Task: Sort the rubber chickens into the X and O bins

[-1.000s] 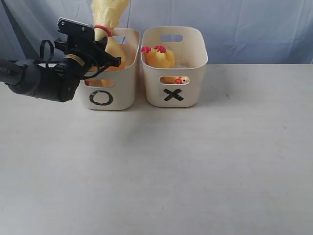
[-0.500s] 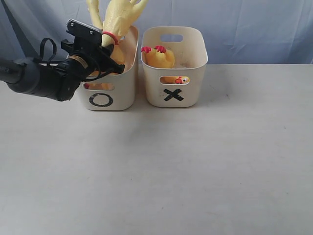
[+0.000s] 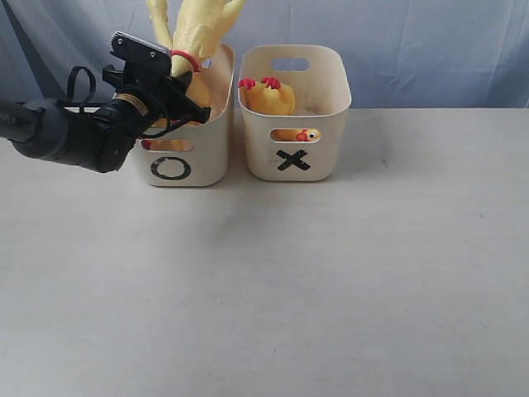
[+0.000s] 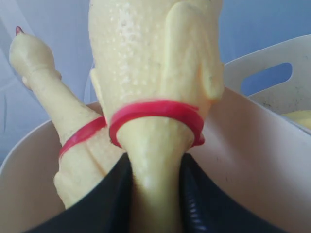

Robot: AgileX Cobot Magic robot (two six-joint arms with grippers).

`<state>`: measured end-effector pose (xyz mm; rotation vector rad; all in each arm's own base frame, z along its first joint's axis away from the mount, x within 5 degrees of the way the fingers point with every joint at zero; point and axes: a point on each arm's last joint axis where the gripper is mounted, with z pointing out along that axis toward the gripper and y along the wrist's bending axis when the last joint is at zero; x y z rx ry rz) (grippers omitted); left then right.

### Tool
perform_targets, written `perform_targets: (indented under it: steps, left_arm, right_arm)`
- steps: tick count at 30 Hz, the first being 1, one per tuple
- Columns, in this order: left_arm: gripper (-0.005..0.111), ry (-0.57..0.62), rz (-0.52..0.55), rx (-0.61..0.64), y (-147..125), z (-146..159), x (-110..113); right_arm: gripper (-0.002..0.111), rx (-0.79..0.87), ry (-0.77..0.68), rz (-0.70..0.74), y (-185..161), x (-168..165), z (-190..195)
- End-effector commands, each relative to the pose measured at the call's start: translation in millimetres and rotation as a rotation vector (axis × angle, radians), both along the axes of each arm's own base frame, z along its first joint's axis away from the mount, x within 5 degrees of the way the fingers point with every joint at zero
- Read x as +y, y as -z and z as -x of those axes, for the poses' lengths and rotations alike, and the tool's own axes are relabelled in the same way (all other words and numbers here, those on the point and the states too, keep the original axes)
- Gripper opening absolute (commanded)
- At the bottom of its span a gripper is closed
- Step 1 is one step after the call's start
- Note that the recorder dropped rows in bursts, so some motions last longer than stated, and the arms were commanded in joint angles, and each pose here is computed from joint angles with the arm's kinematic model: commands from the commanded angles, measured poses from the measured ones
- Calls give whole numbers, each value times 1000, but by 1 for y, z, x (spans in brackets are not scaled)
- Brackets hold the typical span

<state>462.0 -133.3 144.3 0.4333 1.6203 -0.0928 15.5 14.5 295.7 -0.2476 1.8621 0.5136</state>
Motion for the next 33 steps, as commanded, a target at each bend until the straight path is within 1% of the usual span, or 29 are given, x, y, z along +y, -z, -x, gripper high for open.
perform_targets:
  steps: [1, 5, 8, 12, 23, 25, 29, 31, 33]
  left_arm:
    - [27, -3, 9, 4, -3, 2, 1]
    - [35, -3, 16, -19, -12, 3, 1]
    - [37, -3, 17, -24, -17, 3, 1]
    - [37, -3, 11, -14, -21, 4, 1]
    - [38, 2, -6, 12, -18, 4, 1]
    - [42, 1, -10, 18, -17, 4, 1]
    - [55, -4, -6, 23, -17, 4, 2]
    - [59, -6, -4, 24, -17, 4, 2]
    - [59, -6, -4, 24, -17, 4, 2]
  right_arm:
    - [0, -8, 5, 2, 1, 0, 0]
    - [0, -8, 5, 2, 1, 0, 0]
    - [0, -8, 5, 2, 1, 0, 0]
    - [0, -8, 5, 2, 1, 0, 0]
    - [0, -8, 5, 2, 1, 0, 0]
    - [0, -8, 5, 2, 1, 0, 0]
    - [0, -8, 5, 2, 1, 0, 0]
    - [0, -8, 5, 2, 1, 0, 0]
    - [0, -8, 5, 2, 1, 0, 0]
